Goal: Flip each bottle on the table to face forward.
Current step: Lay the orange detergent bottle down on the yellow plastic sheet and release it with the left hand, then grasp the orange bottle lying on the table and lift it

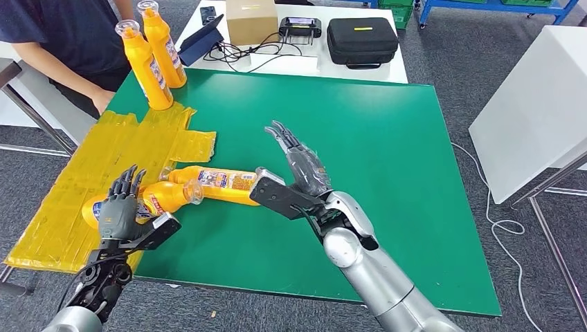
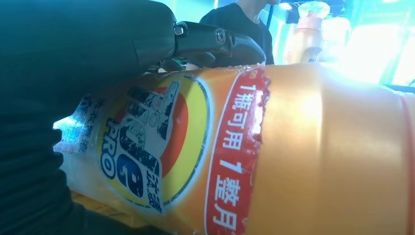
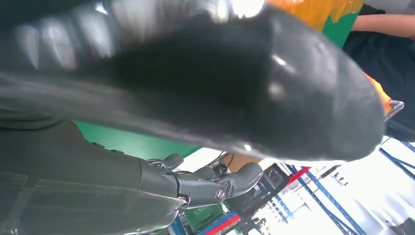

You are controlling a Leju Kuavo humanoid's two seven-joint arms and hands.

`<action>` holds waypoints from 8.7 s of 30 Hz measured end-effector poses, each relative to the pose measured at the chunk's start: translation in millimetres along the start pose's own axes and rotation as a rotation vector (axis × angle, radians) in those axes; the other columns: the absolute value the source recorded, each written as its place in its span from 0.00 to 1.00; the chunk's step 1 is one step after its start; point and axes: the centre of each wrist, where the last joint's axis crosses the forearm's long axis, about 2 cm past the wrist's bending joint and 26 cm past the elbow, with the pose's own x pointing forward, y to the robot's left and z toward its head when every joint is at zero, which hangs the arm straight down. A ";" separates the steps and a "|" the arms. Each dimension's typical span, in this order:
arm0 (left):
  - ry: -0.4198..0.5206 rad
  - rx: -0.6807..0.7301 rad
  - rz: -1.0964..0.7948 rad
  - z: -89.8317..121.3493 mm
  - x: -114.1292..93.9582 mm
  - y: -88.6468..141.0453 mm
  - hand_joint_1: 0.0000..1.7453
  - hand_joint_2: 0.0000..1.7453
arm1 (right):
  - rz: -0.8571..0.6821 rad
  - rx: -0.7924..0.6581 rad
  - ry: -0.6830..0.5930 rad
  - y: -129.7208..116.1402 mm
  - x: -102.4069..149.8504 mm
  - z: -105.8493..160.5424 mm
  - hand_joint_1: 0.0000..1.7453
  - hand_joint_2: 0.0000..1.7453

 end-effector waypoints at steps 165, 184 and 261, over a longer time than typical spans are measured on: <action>-0.171 0.716 0.942 29.0 96.4 99.2 0.00 0.00 | 0.449 0.256 0.370 36.2 -62.3 -10.0 0.00 1.00; -0.179 0.724 0.914 17.8 98.7 103.4 0.00 0.00 | 0.469 0.283 0.453 43.7 -71.5 -9.1 0.00 1.00; -0.214 -0.160 1.886 -28.6 156.6 62.7 0.00 1.00 | 0.058 0.039 0.152 26.9 19.8 -42.3 1.00 1.00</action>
